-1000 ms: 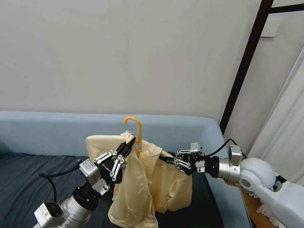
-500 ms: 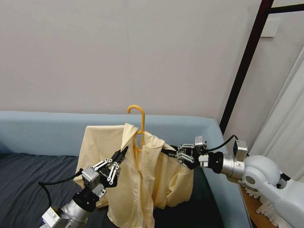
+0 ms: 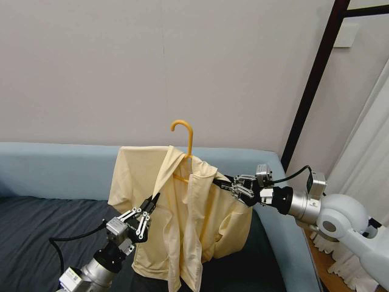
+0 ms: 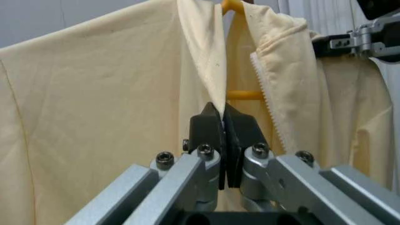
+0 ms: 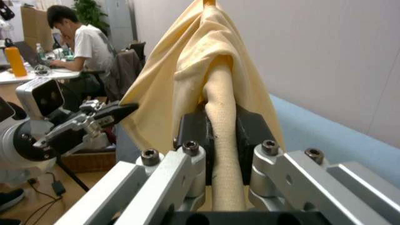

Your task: Pick up the clothes from the sofa and hang them on the clothes hanger.

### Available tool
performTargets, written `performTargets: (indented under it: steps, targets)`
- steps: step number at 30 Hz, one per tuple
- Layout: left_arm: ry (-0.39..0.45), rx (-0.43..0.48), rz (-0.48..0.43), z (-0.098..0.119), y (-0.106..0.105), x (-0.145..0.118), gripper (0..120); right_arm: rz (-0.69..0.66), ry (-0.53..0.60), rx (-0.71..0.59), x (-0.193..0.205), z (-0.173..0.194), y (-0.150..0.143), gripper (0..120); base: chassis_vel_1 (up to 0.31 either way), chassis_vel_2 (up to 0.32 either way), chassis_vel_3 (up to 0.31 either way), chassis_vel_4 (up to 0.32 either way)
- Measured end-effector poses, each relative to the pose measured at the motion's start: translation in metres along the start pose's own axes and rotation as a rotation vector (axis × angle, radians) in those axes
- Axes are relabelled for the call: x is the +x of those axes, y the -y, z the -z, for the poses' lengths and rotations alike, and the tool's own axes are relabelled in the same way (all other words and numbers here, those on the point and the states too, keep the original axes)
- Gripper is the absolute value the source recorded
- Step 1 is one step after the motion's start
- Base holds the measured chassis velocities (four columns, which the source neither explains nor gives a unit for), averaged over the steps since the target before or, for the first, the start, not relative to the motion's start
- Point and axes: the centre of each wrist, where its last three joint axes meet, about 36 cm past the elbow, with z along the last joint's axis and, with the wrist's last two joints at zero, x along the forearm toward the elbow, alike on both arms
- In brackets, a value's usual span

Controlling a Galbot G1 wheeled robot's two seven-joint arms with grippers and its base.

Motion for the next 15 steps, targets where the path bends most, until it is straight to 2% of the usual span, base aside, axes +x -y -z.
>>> performTargets:
  steps: [15]
  targets:
    - [-0.022, 0.0, -0.051, -0.013, 0.006, 0.008, 0, -0.019, 0.006, -0.002, 0.001, 0.002, 0.002, 8, 0.0, 0.0, 0.0, 0.0]
